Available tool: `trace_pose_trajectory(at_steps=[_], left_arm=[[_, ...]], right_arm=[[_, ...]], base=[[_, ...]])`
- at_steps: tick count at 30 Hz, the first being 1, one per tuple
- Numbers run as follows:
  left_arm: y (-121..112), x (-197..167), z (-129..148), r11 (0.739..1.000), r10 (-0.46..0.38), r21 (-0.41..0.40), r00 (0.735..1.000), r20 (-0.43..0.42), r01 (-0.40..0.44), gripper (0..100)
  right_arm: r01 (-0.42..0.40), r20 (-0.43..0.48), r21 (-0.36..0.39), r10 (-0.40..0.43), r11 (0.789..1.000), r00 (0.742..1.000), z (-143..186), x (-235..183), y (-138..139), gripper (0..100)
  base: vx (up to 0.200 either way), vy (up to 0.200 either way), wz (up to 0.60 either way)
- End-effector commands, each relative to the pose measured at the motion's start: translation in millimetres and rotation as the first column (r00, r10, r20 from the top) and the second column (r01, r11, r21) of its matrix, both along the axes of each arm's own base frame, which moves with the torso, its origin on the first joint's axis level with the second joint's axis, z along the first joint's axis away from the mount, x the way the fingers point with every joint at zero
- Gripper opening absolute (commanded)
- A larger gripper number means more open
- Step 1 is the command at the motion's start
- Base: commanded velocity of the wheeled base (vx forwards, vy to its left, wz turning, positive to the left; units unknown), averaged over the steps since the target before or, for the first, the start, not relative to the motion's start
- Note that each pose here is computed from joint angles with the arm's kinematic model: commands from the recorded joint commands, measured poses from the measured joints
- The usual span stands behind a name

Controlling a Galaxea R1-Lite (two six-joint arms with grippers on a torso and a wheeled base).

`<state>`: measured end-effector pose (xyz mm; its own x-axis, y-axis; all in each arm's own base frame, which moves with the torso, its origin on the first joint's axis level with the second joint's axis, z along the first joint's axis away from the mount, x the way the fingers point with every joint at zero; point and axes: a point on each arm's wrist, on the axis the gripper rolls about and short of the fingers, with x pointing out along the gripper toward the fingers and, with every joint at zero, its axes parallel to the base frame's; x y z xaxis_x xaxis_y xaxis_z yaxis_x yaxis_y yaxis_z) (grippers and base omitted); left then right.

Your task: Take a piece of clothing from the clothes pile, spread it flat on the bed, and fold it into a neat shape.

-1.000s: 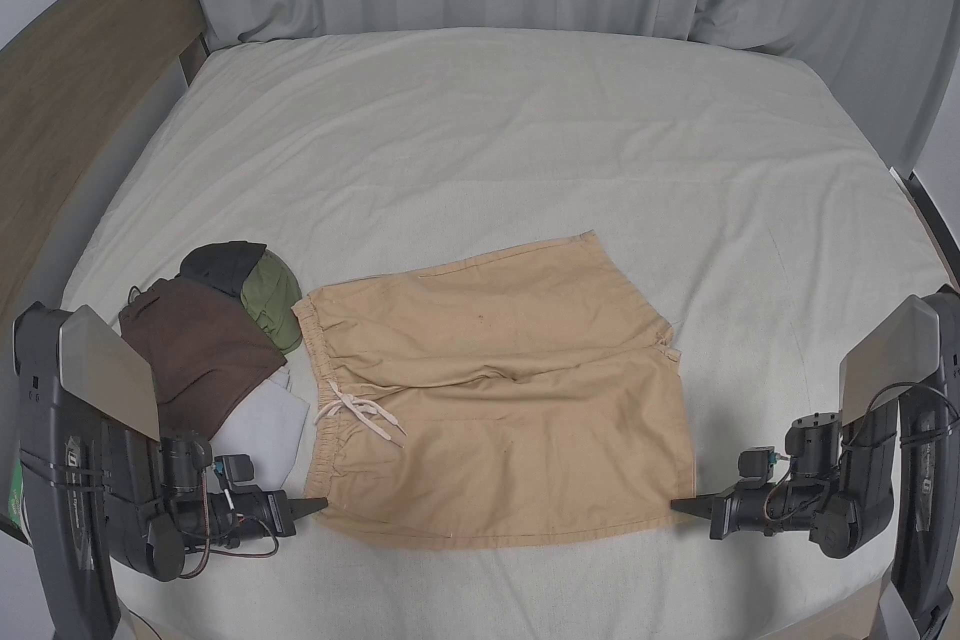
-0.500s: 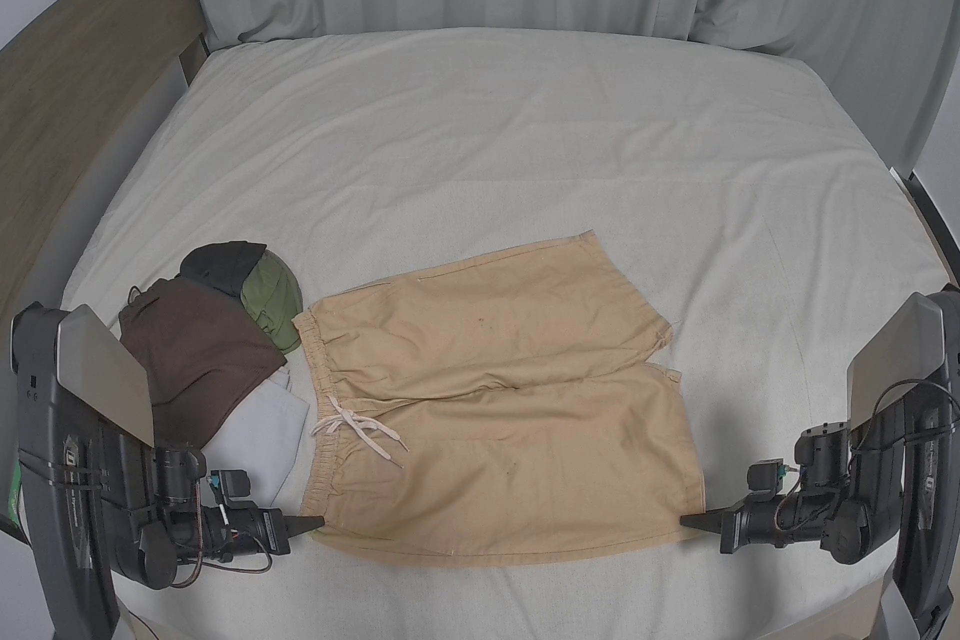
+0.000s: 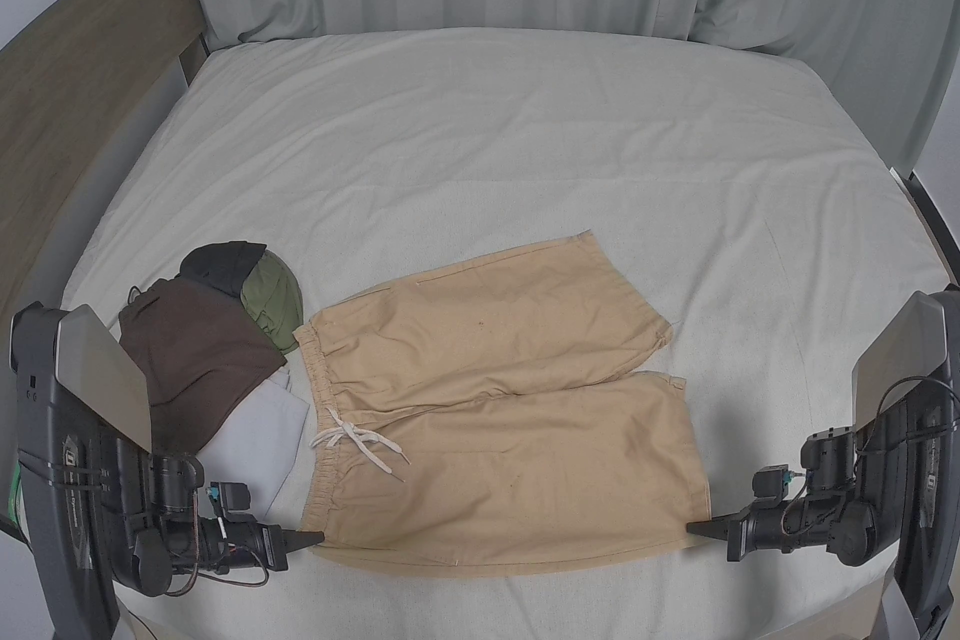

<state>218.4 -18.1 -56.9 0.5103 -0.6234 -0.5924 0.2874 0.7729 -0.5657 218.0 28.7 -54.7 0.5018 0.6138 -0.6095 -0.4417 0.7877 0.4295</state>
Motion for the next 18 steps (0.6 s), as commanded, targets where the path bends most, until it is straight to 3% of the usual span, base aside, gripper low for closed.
trace_pose_trajectory(at_steps=[1, 18], left_arm=[[0.3, -5.9, 0.1, 1.000, -0.010, 0.005, 1.000, -0.016, 0.010, 0], [1.7, -13.6, -0.5, 0.998, -0.056, 0.029, 0.998, -0.009, 0.057, 0]], right_arm=[[-0.002, -0.016, -0.007, 0.002, 1.000, 1.000, 0.4, -5.8, -1.7, 0], [-0.031, -0.026, -0.027, 0.030, 0.999, 0.999, -1.7, -14.2, -7.6, 0]], base=[[0.000, 0.000, 0.00], [0.000, 0.000, 0.00]])
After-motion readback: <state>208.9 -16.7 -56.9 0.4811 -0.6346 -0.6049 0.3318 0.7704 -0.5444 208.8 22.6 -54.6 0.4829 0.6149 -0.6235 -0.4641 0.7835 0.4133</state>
